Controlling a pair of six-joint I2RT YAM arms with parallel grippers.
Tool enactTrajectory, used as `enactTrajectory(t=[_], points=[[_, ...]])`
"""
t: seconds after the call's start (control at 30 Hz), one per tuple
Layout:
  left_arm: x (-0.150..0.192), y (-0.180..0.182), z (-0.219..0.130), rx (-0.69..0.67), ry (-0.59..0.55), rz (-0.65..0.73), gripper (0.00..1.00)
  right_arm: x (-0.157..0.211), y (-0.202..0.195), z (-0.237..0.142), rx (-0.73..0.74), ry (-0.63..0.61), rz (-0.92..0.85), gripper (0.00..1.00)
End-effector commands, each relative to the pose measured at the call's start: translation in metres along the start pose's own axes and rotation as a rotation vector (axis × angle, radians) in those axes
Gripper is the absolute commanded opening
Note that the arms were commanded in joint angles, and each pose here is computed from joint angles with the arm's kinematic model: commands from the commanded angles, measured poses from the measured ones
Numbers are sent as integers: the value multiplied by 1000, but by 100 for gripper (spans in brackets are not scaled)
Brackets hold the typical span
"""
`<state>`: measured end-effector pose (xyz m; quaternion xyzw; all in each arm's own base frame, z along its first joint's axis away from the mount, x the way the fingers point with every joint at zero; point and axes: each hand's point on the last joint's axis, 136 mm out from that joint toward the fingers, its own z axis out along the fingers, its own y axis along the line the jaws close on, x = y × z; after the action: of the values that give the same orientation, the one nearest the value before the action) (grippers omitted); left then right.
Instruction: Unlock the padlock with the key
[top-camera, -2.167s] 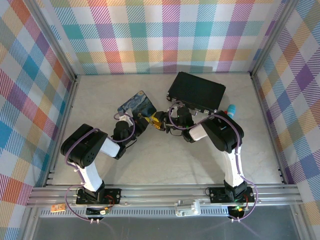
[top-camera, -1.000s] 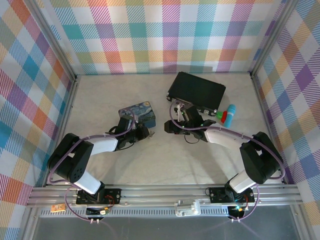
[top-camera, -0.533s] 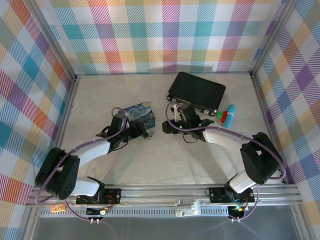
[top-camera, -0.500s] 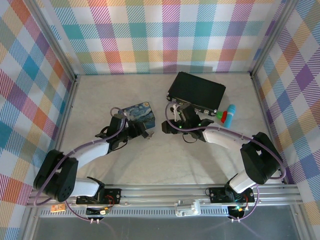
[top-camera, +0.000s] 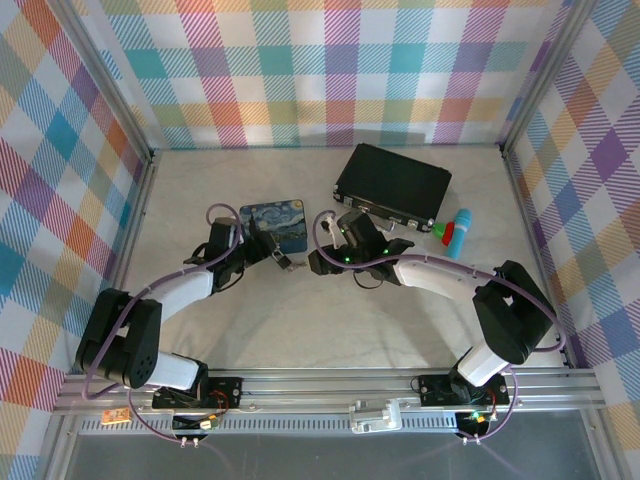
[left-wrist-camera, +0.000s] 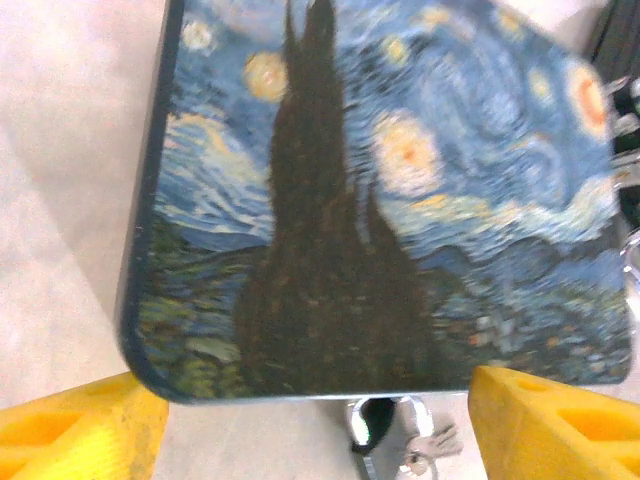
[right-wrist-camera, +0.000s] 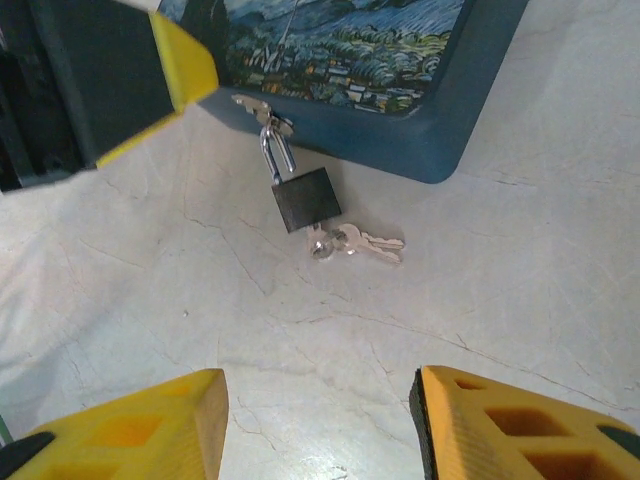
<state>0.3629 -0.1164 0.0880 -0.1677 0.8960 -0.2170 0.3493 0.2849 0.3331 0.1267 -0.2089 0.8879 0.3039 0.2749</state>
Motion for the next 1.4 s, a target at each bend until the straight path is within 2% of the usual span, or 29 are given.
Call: enactTrajectory(t=[0.0, 0.2, 0.3, 0.4, 0.53, 0.7, 0.97, 1.13, 1.23, 1.37], points=[[-27, -22, -10, 58, -60, 57, 78, -1, 4, -2, -17, 2, -28, 53], [-8, -8, -42, 40, -42, -40, 79, 5, 22, 13, -15, 47, -165, 55], [-11, 6, -65, -6, -93, -89, 82, 5, 32, 30, 41, 82, -265, 68], [-20, 17, -80, 0, -131, -156, 86, 8, 39, 54, 100, 136, -343, 71], [-32, 30, -86, 11, -143, -222, 86, 9, 44, 84, 175, 188, -425, 72], [-43, 52, -76, 61, -139, -369, 86, 6, 31, 115, 316, 231, -551, 73], [-47, 54, -74, 117, -146, -398, 86, -1, 10, 141, 444, 258, -706, 67], [-48, 54, -79, 122, -158, -386, 86, 5, 1, 153, 462, 273, -718, 60], [-49, 52, -82, 130, -169, -380, 86, 8, -2, 156, 454, 278, -704, 51], [-54, 51, -85, 131, -189, -366, 86, 11, -6, 157, 427, 282, -686, 32]])
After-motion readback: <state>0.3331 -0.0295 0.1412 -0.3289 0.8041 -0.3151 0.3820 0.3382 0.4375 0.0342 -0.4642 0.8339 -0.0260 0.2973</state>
